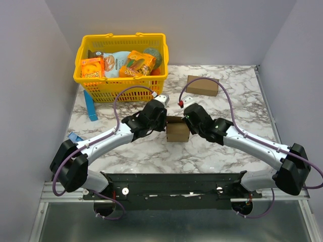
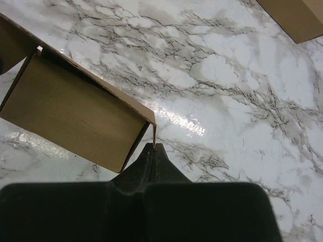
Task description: Fold the paper box
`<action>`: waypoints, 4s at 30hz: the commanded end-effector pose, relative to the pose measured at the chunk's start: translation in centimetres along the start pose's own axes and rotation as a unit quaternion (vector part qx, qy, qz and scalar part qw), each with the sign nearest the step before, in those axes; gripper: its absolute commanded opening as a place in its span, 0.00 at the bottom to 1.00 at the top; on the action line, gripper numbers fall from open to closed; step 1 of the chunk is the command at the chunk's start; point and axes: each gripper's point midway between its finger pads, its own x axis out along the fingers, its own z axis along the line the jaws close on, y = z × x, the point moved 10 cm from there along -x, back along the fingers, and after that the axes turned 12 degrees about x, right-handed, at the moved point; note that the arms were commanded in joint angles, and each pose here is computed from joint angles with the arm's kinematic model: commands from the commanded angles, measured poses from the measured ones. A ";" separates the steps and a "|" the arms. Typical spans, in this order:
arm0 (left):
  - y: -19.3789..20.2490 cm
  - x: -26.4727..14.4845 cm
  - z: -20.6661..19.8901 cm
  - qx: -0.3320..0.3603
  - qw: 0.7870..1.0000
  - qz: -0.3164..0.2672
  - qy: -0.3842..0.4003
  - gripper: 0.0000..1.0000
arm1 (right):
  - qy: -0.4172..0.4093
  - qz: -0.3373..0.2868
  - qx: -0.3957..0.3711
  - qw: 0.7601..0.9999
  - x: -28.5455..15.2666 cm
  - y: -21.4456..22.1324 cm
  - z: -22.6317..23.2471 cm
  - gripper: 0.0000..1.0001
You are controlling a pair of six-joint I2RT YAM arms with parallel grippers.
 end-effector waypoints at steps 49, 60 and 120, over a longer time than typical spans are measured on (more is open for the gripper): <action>5.5 2.4 -4.2 -0.037 0.997 0.030 -0.052 0.00 | 0.020 -0.006 0.019 1.000 -0.5 1.1 0.4 0.01; 6.7 2.6 -4.5 -0.036 0.997 0.036 -0.054 0.00 | -0.004 0.004 0.053 0.999 -1.3 -0.2 1.1 0.01; 8.2 3.0 -6.3 0.040 0.992 0.057 -0.103 0.00 | -0.057 0.056 0.151 0.985 0.3 -3.6 -0.1 0.01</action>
